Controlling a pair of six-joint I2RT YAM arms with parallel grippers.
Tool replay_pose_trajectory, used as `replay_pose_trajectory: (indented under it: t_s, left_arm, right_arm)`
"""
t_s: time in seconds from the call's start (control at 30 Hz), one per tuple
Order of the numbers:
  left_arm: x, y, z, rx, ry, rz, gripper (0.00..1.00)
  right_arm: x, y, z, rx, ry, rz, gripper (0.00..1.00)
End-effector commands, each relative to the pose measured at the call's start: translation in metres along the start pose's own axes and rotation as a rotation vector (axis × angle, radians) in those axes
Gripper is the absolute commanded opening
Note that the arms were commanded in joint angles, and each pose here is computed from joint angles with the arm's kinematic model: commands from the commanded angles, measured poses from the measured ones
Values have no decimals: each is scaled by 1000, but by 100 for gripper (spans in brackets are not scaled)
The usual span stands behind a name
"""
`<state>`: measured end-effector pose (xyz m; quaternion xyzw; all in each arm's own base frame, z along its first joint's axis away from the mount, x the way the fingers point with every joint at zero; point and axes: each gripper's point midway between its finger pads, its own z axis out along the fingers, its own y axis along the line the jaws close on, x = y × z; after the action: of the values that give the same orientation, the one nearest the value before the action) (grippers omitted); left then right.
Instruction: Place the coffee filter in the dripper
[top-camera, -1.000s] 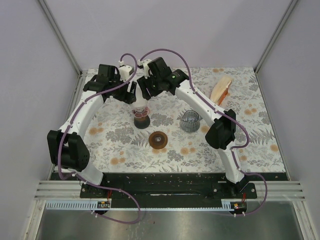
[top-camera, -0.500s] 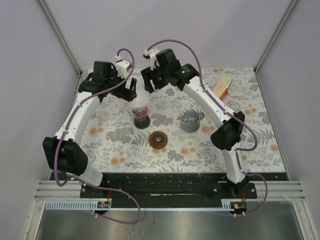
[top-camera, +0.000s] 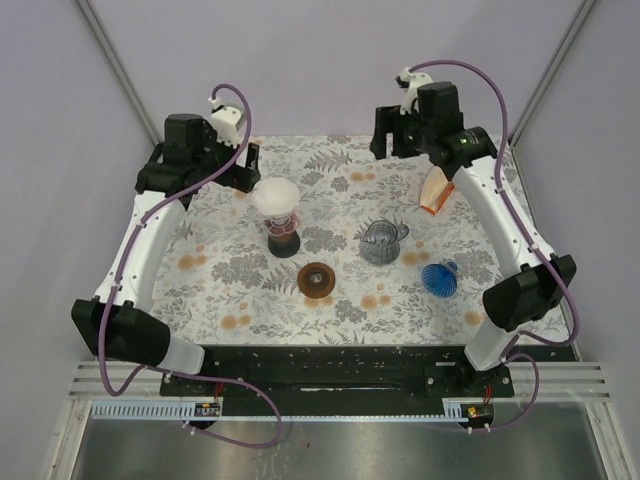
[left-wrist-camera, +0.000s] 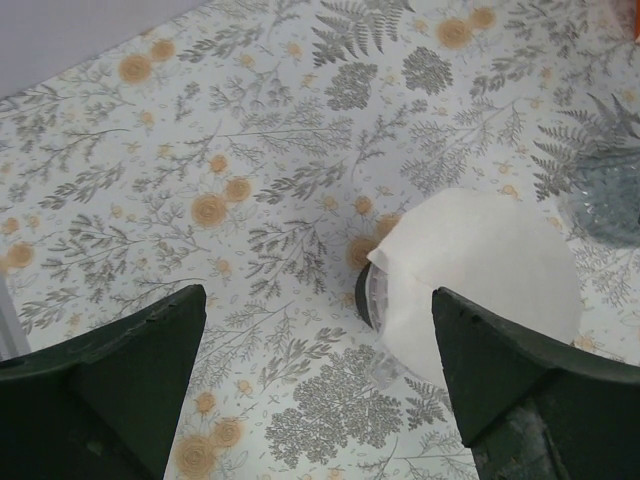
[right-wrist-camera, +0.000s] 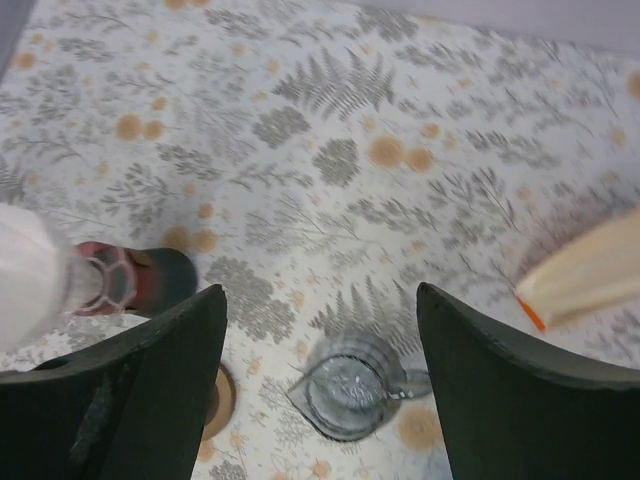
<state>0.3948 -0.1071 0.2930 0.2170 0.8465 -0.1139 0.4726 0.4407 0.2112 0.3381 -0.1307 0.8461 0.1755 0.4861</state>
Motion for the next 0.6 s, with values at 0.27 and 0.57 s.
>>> replay_pose_trajectory:
  t_s: [0.27, 0.57]
  left_arm:
    - [18, 46, -26, -165, -72, -54, 99]
    - [33, 50, -29, -160, -65, -63, 99]
  right_arm:
    - [123, -35, 17, -61, 253, 31, 73]
    - [197, -78, 37, 95, 498, -45, 74]
